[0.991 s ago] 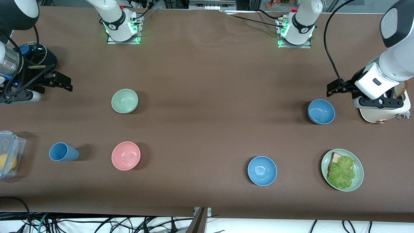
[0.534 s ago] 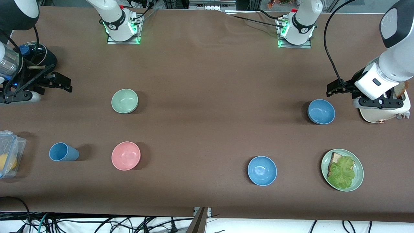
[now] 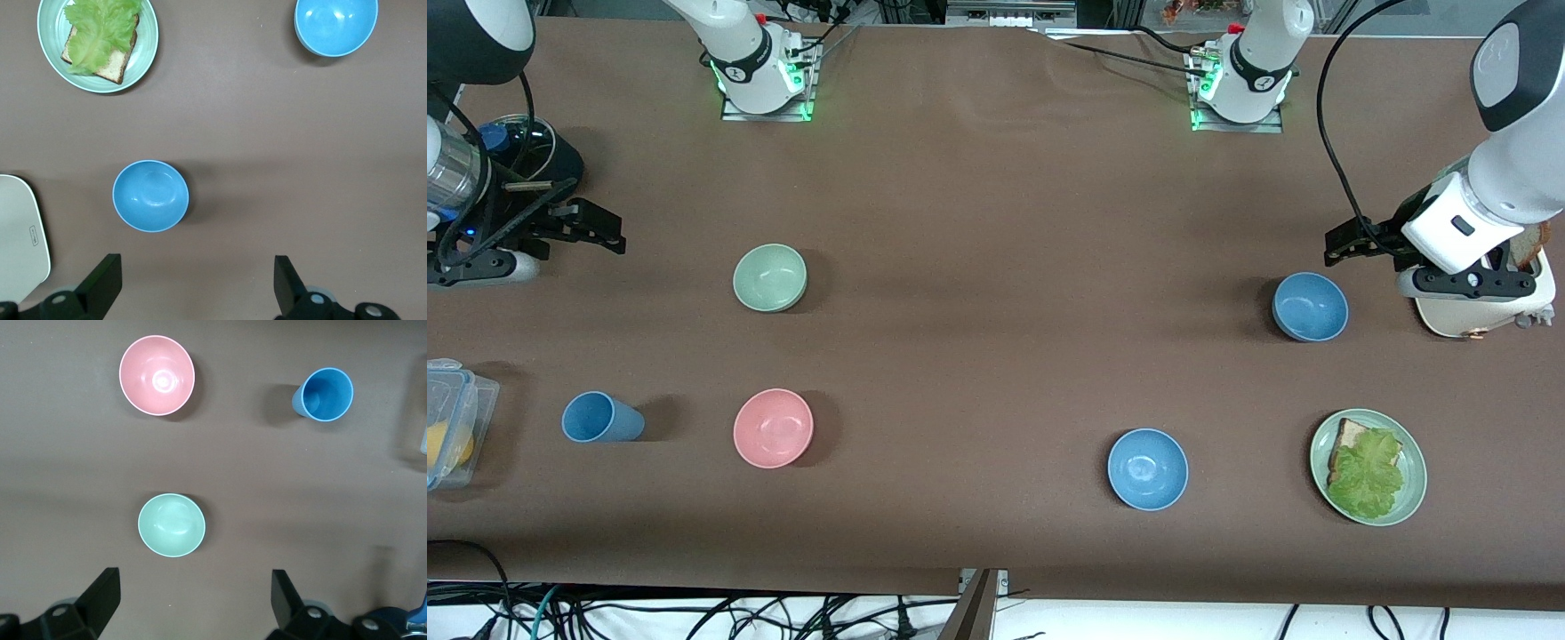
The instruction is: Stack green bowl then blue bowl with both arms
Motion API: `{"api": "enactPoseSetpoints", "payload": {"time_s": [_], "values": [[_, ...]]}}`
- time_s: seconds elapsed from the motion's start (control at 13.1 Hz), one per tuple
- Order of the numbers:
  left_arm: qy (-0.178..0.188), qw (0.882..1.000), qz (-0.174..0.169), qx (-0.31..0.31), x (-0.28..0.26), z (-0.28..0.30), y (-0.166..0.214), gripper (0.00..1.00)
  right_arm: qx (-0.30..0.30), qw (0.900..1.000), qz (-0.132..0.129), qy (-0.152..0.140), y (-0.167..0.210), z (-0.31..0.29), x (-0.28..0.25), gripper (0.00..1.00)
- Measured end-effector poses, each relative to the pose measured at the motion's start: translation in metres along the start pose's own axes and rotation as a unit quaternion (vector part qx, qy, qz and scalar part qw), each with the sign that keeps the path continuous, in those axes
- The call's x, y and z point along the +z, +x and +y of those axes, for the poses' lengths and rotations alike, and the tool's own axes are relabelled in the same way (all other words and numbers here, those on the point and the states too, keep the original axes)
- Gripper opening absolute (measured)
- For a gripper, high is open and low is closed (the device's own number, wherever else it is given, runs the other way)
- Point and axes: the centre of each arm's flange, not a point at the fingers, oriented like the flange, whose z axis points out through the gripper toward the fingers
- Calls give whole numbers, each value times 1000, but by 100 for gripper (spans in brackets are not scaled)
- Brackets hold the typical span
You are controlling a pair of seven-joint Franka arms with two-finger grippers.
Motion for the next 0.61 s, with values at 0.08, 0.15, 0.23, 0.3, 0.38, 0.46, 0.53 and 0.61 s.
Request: {"api": "enactPoseSetpoints", "payload": {"time_s": [0.08,0.15,0.23,0.3,0.38,0.46,0.53,0.61], "values": [[0,1000,0,0,0,0,0,100,1,1000,0,0,0,1,0,100],[0,1000,0,0,0,0,0,100,1,1000,0,0,0,2,0,100],[0,1000,0,0,0,0,0,100,2,1000,0,0,0,2,0,100],[0,1000,0,0,0,0,0,100,2,1000,0,0,0,2,0,100],[0,1000,0,0,0,0,0,100,2,1000,0,0,0,2,0,100],[0,1000,0,0,0,0,0,100,2,1000,0,0,0,2,0,100],[0,1000,0,0,0,0,0,100,2,1000,0,0,0,2,0,100],[0,1000,0,0,0,0,0,100,2,1000,-1,0,0,2,1,100]]}}
